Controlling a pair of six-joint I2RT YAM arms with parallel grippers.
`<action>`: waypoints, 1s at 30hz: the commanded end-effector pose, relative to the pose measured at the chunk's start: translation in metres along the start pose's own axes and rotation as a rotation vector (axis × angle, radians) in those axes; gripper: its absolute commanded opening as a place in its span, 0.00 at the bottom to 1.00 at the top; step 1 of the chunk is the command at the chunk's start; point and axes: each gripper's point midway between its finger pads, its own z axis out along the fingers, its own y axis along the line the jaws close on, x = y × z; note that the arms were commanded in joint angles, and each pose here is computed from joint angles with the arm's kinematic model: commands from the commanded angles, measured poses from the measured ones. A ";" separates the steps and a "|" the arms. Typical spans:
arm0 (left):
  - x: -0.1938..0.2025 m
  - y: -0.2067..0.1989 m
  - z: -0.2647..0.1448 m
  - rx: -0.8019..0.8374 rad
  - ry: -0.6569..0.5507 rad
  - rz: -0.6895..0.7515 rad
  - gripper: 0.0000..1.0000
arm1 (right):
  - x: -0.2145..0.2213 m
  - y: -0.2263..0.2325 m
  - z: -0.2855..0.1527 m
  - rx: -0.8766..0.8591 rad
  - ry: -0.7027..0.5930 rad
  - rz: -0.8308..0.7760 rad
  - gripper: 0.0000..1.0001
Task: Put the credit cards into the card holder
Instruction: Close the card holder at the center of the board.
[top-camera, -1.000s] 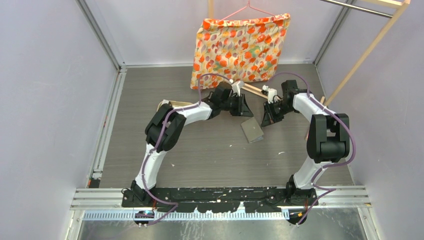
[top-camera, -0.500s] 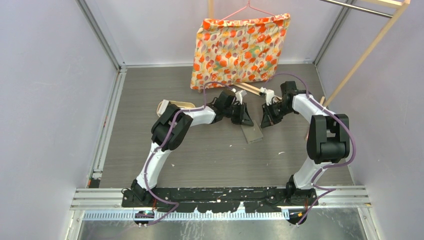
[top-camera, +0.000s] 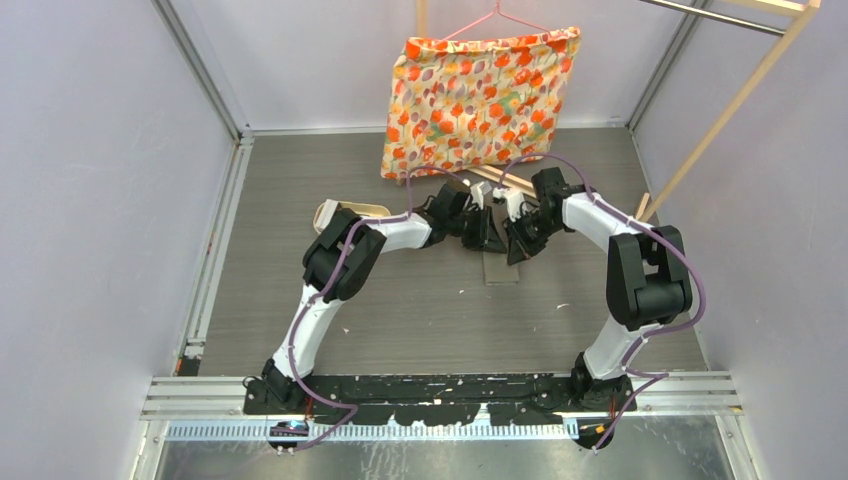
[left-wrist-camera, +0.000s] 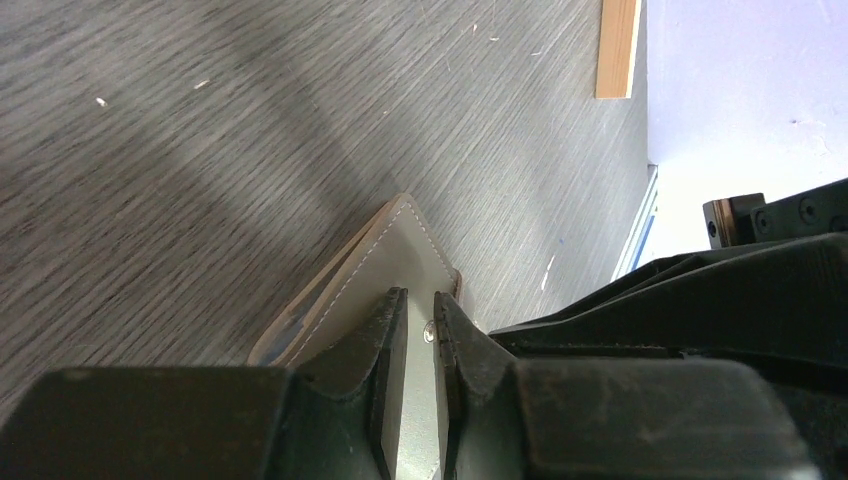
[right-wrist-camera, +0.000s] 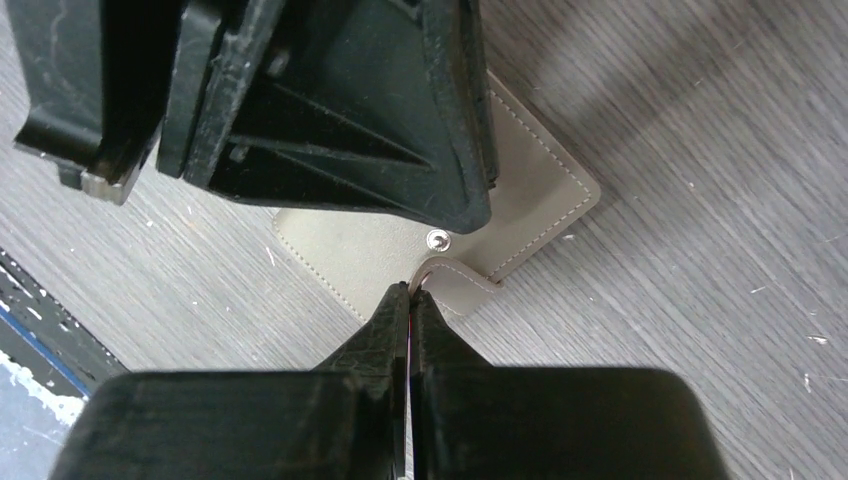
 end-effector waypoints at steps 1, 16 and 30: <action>0.009 0.012 -0.001 -0.048 0.004 -0.020 0.18 | -0.010 -0.012 0.003 0.070 -0.032 0.018 0.03; -0.022 -0.016 -0.048 -0.007 -0.193 0.061 0.30 | -0.005 -0.020 0.014 0.103 0.006 0.059 0.05; -0.021 0.018 -0.044 -0.052 -0.169 0.049 0.35 | -0.006 -0.007 0.012 0.046 0.001 0.004 0.17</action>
